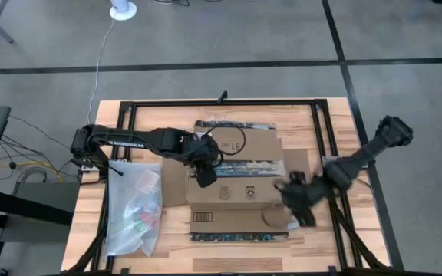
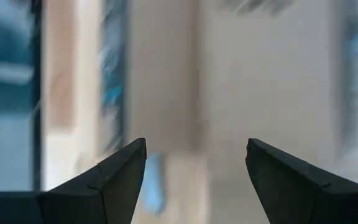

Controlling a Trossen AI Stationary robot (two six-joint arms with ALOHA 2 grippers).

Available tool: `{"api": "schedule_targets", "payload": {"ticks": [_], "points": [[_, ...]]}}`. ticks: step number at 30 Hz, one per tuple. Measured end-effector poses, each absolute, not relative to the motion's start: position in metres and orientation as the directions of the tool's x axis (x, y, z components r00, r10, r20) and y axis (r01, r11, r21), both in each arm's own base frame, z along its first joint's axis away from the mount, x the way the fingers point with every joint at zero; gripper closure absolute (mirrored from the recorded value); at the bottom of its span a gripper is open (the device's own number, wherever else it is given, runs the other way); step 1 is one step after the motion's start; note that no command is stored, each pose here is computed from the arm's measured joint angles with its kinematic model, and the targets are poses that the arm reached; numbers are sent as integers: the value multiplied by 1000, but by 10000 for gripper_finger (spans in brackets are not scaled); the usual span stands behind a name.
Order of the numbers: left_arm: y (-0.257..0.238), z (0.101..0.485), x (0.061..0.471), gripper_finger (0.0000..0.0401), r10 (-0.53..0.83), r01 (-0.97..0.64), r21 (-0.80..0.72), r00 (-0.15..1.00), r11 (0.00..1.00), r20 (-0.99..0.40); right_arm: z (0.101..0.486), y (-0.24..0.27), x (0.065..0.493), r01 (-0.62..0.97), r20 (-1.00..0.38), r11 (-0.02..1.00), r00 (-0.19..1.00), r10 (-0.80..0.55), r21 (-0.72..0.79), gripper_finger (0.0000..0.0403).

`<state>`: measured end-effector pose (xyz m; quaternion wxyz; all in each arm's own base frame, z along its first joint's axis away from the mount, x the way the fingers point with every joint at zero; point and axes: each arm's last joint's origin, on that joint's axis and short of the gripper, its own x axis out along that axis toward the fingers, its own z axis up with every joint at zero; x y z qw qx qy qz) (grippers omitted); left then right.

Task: Unpack boxes
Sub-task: Break down the box until it is fully flat

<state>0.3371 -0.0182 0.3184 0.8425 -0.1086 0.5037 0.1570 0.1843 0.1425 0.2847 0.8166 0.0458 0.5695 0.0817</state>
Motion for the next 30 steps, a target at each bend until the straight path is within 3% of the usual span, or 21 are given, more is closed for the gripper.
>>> {"api": "schedule_targets", "payload": {"ticks": [9, 19, 25, 28, 30], "points": [[-29, 319, 336, 239, 141, -357, -32, 448, 933, -883, 205, 193, 143, -19, -969, 989, 198, 149, 149, 143], [-29, 319, 336, 239, 141, -358, -31, 446, 933, -884, 147, 203, 163, -62, -984, 996, 159, 77, 68, 143], [-29, 319, 336, 239, 141, -359, -31, 445, 933, -884, 125, 199, 177, -39, -997, 999, 72, 39, 37, 144], [-29, 319, 336, 239, 142, -359, -31, 445, 933, -884, 123, 196, 182, -38, -997, 997, 39, 65, 63, 170], [-29, 319, 336, 239, 141, -364, -35, 445, 931, -884, 123, 195, 183, -31, -996, 996, 29, 85, 84, 226]]}}
